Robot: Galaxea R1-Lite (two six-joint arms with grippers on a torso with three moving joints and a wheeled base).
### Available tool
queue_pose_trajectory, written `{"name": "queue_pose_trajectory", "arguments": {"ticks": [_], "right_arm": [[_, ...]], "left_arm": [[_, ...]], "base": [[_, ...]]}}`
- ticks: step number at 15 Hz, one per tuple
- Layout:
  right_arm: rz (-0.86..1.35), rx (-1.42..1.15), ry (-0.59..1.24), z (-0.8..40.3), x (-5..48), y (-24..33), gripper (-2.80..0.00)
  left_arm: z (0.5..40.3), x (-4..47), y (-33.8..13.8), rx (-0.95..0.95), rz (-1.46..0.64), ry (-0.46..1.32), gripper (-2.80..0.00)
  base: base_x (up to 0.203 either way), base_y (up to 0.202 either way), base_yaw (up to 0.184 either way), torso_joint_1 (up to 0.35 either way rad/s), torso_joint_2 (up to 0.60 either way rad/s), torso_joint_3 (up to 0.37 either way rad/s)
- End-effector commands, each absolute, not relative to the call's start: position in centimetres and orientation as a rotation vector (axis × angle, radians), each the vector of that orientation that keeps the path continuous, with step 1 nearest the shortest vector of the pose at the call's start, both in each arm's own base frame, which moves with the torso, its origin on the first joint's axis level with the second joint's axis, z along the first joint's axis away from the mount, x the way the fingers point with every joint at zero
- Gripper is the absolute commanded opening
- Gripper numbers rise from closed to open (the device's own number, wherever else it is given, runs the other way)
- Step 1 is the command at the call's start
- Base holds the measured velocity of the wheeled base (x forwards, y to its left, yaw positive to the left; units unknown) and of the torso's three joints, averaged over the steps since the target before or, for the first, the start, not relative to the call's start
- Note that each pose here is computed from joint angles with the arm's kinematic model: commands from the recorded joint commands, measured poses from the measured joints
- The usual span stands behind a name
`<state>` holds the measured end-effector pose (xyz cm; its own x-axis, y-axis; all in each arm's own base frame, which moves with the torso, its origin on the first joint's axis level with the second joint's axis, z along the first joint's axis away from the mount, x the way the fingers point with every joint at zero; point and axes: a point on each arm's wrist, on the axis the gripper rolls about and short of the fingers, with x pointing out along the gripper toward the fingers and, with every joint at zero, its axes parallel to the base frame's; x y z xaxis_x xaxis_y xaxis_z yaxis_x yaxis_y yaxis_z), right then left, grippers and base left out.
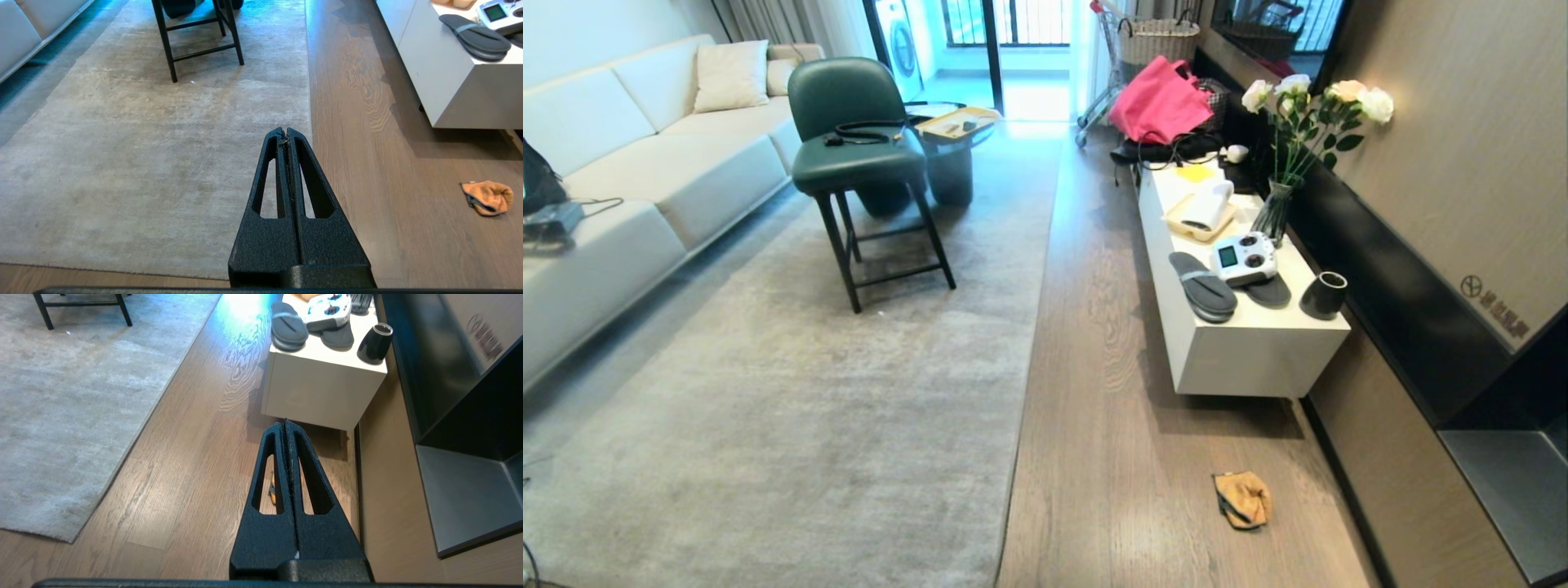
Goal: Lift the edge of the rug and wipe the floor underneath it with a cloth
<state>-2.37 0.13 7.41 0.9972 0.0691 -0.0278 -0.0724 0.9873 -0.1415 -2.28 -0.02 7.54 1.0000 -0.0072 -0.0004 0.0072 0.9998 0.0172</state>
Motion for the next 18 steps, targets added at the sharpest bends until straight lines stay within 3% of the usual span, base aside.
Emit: {"name": "queue_pose_trajectory", "arguments": {"ticks": [1, 18], "right_arm": [[0.072, -0.146, 0.022, 7.45, -2.37, 0.13, -2.80], [0.071, -0.140, 0.024, 7.41, -2.36, 0.13, -2.80]], "left_arm": [[7.55, -2.28, -0.02, 0.017, -0.008, 0.000, -2.80], [7.53, -2.28, -0.02, 0.017, -0.008, 0.001, -2.80]], "base": [[0.000, 0.000, 0.000, 0.136, -0.50, -0.369], [0.000, 0.000, 0.000, 0.191, -0.52, -0.333]]}}
